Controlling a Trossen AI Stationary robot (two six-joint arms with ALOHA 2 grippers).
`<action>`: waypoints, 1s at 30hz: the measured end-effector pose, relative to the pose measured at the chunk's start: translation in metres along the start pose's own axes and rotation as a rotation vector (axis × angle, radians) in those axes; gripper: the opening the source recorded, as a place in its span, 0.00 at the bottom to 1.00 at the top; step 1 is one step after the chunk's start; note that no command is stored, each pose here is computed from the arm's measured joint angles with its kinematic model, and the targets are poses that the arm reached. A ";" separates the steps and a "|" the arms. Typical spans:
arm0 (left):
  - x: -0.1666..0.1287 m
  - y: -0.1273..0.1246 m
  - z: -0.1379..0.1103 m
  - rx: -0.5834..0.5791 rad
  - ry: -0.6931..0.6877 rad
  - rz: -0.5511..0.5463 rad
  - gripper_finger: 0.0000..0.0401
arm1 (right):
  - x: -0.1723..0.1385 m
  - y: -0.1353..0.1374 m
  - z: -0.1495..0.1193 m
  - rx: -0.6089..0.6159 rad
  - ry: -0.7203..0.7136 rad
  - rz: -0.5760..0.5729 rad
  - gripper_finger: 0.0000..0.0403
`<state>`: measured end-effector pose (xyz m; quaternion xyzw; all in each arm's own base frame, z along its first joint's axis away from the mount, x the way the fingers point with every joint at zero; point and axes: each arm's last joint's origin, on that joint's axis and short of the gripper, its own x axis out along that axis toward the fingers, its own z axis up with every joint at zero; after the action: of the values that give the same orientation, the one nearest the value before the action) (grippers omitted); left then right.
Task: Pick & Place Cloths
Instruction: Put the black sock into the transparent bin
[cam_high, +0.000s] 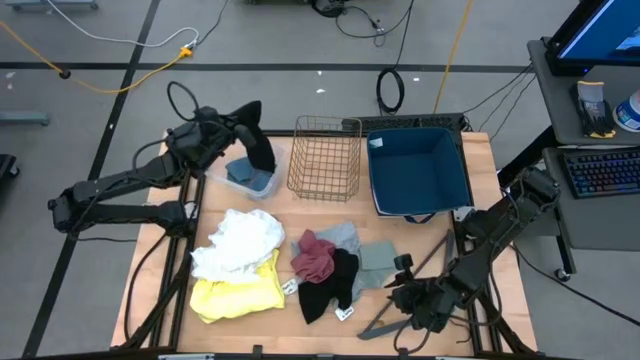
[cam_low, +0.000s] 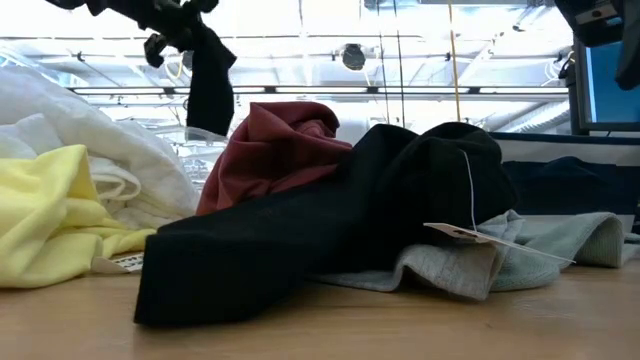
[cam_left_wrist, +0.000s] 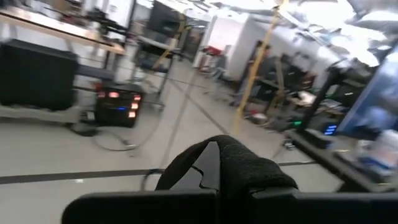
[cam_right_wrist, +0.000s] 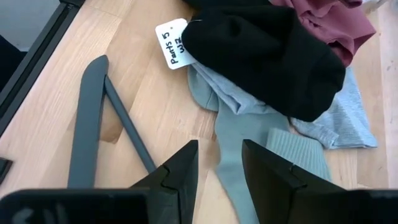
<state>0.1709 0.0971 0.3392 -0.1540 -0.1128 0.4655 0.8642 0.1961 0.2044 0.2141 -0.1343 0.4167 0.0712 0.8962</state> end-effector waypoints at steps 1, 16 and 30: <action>0.000 0.001 0.000 0.016 -0.002 0.019 0.00 | 0.000 0.000 0.000 -0.001 0.000 0.001 0.29; -0.002 0.012 -0.013 0.222 0.074 0.252 0.00 | 0.000 0.001 0.000 -0.004 -0.002 0.000 0.29; -0.011 0.027 -0.037 0.302 0.291 0.376 0.00 | 0.000 0.001 0.000 -0.004 -0.005 0.000 0.29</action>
<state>0.1563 0.0964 0.2945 -0.1069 0.1134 0.6023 0.7829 0.1958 0.2051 0.2143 -0.1356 0.4142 0.0723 0.8971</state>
